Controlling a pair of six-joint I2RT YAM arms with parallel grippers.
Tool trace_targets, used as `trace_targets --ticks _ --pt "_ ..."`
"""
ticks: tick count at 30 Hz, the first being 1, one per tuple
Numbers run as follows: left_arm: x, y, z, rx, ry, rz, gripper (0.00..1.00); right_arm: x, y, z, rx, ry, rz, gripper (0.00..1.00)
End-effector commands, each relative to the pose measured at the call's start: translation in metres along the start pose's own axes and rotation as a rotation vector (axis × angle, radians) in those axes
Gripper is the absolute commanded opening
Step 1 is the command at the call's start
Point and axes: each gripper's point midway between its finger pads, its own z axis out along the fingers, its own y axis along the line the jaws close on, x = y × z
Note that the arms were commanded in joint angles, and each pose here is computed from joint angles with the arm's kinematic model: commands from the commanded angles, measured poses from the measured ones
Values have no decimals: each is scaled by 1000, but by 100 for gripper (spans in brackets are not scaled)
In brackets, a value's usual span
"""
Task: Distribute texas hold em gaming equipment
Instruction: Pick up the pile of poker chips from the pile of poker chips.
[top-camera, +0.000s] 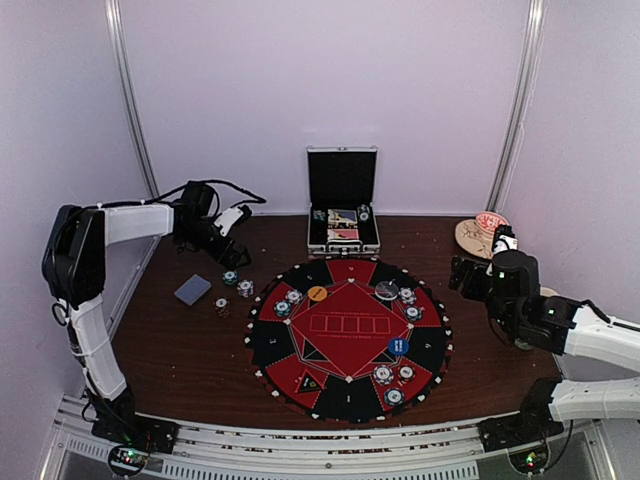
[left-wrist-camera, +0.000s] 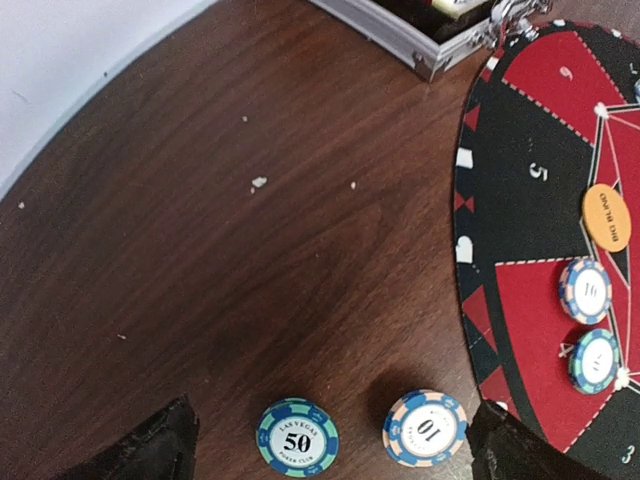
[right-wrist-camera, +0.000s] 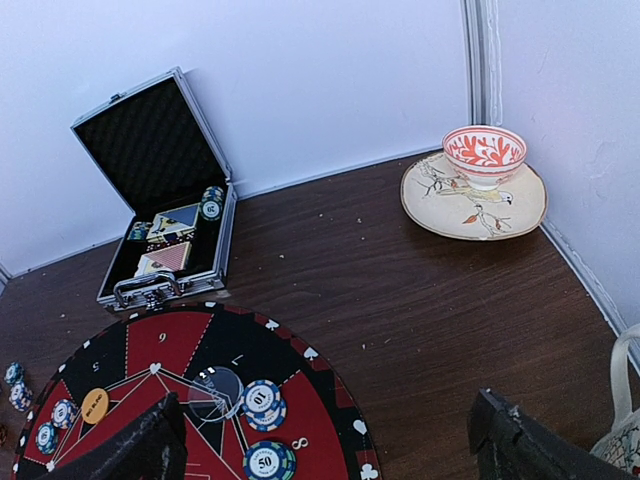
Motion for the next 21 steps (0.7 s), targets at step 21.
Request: trace_targets --ticks 21 --pt "80 -17 -63 13 1 51 94 -12 3 -6 -30 -23 19 100"
